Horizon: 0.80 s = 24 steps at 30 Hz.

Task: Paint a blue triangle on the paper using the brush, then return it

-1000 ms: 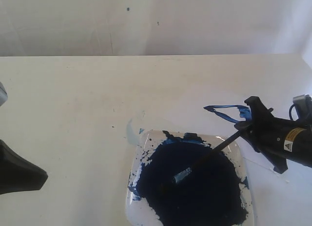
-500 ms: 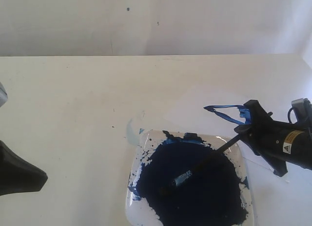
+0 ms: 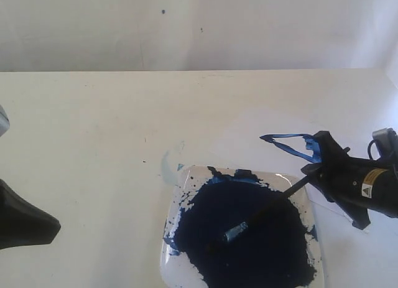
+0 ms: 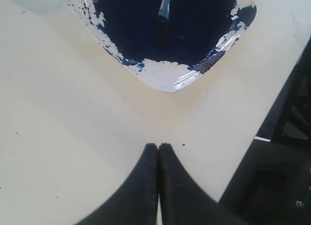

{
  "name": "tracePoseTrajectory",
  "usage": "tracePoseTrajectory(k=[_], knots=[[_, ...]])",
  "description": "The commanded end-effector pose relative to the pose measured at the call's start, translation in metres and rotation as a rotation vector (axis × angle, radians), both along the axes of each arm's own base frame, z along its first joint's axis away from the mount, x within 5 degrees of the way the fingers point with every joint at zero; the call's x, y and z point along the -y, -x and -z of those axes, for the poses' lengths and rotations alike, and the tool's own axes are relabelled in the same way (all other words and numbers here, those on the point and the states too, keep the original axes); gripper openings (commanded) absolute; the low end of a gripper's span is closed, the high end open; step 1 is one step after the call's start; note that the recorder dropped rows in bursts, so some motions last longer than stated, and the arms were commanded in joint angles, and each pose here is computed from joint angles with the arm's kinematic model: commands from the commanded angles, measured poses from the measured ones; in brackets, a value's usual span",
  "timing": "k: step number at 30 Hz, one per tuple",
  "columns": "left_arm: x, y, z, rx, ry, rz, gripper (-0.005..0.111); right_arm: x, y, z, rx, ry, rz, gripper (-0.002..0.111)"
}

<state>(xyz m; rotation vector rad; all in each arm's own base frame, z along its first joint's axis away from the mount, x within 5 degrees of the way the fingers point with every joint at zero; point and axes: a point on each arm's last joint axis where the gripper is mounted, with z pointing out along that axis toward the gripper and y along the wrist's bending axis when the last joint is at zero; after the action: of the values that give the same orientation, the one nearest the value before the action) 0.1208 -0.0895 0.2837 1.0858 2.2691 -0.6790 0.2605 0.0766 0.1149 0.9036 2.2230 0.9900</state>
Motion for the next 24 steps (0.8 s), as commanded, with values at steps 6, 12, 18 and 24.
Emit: tracePoseTrajectory(k=[6, 12, 18, 24], knots=[[0.001, 0.004, 0.000, -0.023, 0.021, 0.010, 0.000, -0.003, 0.002, 0.001, 0.017, 0.014, -0.059, 0.039], [0.001, 0.004, 0.000, -0.023, 0.021, 0.010, 0.000, -0.005, 0.006, 0.002, 0.012, 0.055, -0.139, 0.052], [0.001, 0.004, 0.000, -0.023, 0.021, 0.010, 0.000, -0.003, 0.012, -0.004, 0.001, 0.160, -0.212, 0.052], [0.001, 0.003, 0.000, -0.021, 0.019, 0.010, 0.000, 0.006, 0.019, -0.026, 0.037, 0.299, -0.228, 0.052]])
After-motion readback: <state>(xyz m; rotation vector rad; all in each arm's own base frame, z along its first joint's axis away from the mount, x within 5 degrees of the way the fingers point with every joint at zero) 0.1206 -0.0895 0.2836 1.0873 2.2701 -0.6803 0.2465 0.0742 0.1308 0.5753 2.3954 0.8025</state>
